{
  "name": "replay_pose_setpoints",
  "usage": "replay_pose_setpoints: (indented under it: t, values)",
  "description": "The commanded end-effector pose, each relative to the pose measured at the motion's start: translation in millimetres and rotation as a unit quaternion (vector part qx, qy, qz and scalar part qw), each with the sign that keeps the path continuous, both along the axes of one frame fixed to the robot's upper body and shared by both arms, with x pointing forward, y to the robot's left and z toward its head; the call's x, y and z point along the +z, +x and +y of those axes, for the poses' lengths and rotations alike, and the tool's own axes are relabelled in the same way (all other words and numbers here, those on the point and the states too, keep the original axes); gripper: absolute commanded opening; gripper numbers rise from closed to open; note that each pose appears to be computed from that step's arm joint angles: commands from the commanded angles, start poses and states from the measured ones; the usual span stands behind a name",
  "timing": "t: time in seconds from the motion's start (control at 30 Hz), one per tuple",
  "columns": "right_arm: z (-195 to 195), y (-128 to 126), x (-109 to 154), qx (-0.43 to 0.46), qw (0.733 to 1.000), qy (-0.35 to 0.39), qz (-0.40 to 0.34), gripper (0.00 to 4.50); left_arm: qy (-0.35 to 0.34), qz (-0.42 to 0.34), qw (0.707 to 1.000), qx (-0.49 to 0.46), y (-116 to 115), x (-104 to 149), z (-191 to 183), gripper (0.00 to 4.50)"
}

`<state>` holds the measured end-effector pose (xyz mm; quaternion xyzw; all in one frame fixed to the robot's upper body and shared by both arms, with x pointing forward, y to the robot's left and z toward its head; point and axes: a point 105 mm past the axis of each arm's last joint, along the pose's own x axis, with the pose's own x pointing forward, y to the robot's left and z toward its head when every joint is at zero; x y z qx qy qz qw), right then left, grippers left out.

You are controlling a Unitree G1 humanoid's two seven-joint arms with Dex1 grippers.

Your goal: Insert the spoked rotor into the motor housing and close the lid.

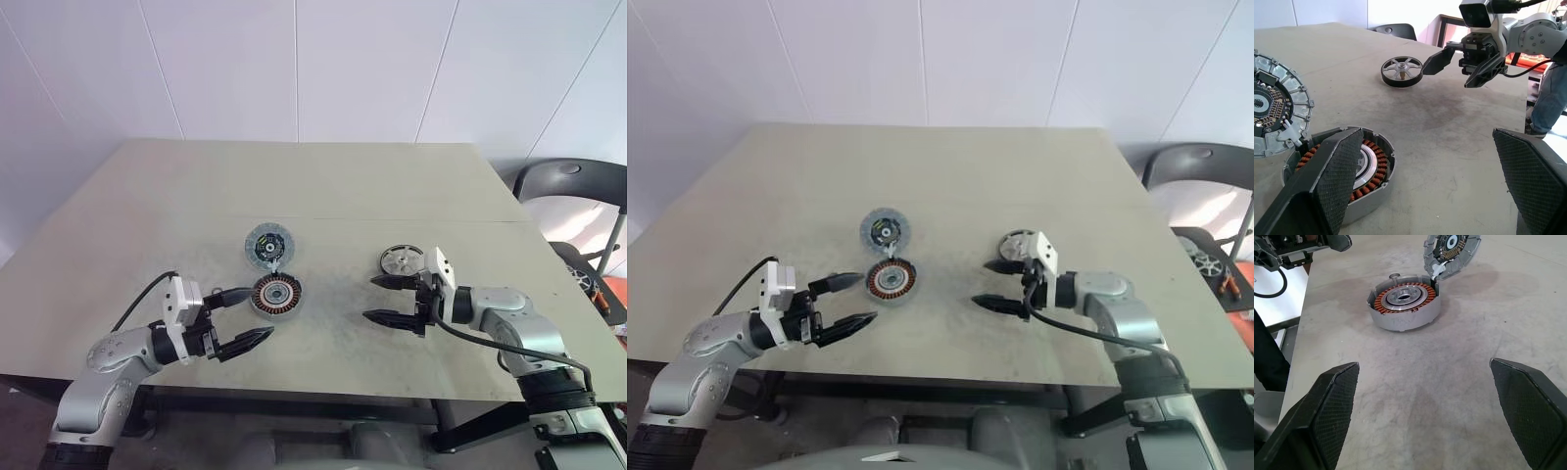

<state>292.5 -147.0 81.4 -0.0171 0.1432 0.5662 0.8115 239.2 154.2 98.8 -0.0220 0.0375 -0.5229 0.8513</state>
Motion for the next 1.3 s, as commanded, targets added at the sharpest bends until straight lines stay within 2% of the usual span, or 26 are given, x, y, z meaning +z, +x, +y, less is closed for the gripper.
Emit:
replay_pose_setpoints:
  t: [0.03,0.37,0.67,0.93,1.0,1.3]
  values:
    - [7.2,5.2,10.3,0.007,1.0,0.007,-0.022,4.49,0.001,-0.022,1.0,-0.005,0.0,6.8,-2.1,4.5]
    - [36.1,7.3,10.1,0.024,0.999,0.031,-0.022,4.49,0.001,-0.023,1.0,-0.006,0.5,7.0,-2.6,4.5]
    - [93.7,10.8,26.5,0.092,0.994,0.055,-0.035,4.49,0.003,-0.026,1.0,-0.008,0.8,7.7,-2.7,4.5]
    - [130.8,11.6,26.4,0.175,0.983,-0.009,-0.063,4.49,0.033,-0.032,0.999,0.02,8.6,1.6,7.4,4.5]
    - [139.5,11.2,19.8,0.196,0.977,-0.043,-0.076,4.49,0.041,-0.036,0.998,0.034,12.9,-0.8,12.7,4.5]
    - [166.9,27.5,9.3,0.208,0.961,-0.11,-0.147,4.49,0.055,-0.039,0.996,0.055,23.1,-5.7,26.9,4.5]
